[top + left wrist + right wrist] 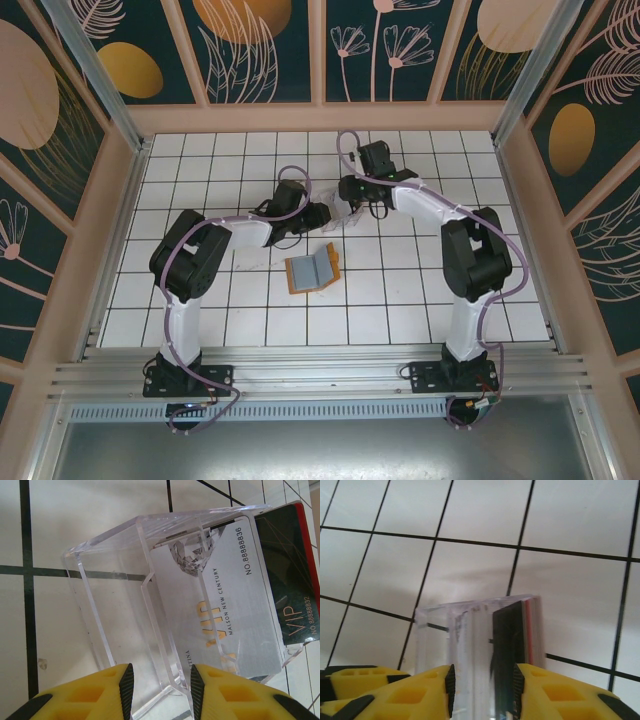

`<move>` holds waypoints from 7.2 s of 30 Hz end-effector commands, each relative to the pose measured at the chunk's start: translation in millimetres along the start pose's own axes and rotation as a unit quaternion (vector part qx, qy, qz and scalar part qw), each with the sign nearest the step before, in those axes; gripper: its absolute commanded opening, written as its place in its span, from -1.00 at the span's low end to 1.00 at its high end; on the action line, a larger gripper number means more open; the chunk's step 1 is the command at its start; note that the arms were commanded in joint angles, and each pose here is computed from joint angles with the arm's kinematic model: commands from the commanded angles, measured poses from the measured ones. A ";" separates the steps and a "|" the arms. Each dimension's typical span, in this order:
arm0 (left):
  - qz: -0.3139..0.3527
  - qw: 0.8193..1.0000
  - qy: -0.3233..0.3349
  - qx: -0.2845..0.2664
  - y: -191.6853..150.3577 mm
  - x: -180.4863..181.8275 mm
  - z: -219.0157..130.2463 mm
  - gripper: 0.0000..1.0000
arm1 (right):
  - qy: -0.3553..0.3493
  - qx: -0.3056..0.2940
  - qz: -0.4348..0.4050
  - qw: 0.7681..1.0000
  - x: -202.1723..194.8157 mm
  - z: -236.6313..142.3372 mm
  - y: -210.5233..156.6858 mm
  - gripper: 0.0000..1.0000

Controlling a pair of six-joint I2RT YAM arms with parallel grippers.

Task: Put the credit cards into the card holder

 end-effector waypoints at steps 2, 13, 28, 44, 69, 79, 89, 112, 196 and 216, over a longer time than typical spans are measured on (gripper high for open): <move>-0.005 1.000 0.007 0.015 -7.8 5.0 6.4 -0.23 | -0.022 0.001 -0.034 0.999 11.2 0.6 0.7 -0.13; -0.008 1.000 0.007 0.017 -10.9 6.7 6.8 -0.23 | -0.088 0.017 -0.057 0.994 -5.8 29.0 -16.3 -0.17; -0.009 1.000 0.005 0.017 -12.6 7.1 7.4 -0.23 | -0.170 -0.004 -0.108 0.979 -9.0 38.1 -28.9 -0.23; -0.013 1.000 0.002 0.020 -16.4 8.7 9.4 -0.23 | -0.158 -0.046 -0.115 0.980 -0.5 19.5 -16.2 -0.52; -0.012 1.000 -0.002 0.021 -12.6 5.6 11.5 -0.23 | -0.073 -0.036 -0.080 0.993 10.4 8.7 -4.8 -1.00; -0.013 1.000 -0.002 0.021 -13.0 5.8 11.4 -0.23 | -0.042 -0.046 -0.044 0.997 7.8 -3.8 5.0 -0.69; -0.014 1.000 -0.002 0.022 -15.2 6.9 11.6 -0.24 | -0.040 -0.043 -0.029 0.998 -1.8 -6.3 5.3 -0.37; -0.015 1.000 -0.003 0.024 -16.4 7.1 11.7 -0.23 | -0.140 -0.008 -0.033 0.990 -48.0 23.9 -12.8 -0.06; -0.022 0.999 -0.006 0.036 -22.8 9.9 19.0 -0.23 | -0.160 -0.047 -0.044 0.985 -48.8 -4.9 16.4 -0.11; -0.023 0.999 -0.005 0.038 -23.8 10.5 19.8 -0.23 | -0.132 -0.035 -0.051 0.989 -38.2 -3.1 12.5 -0.52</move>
Point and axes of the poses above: each hand's point on the last joint's axis, 136 mm out from that joint toward the fingers, its own z axis out along the fingers, its own x axis along the line the jaws close on, y = z × x, the point moved 2 cm from there along -z, back along the fingers, and after that the axes turned 15 degrees about z, right-handed, at the moved point
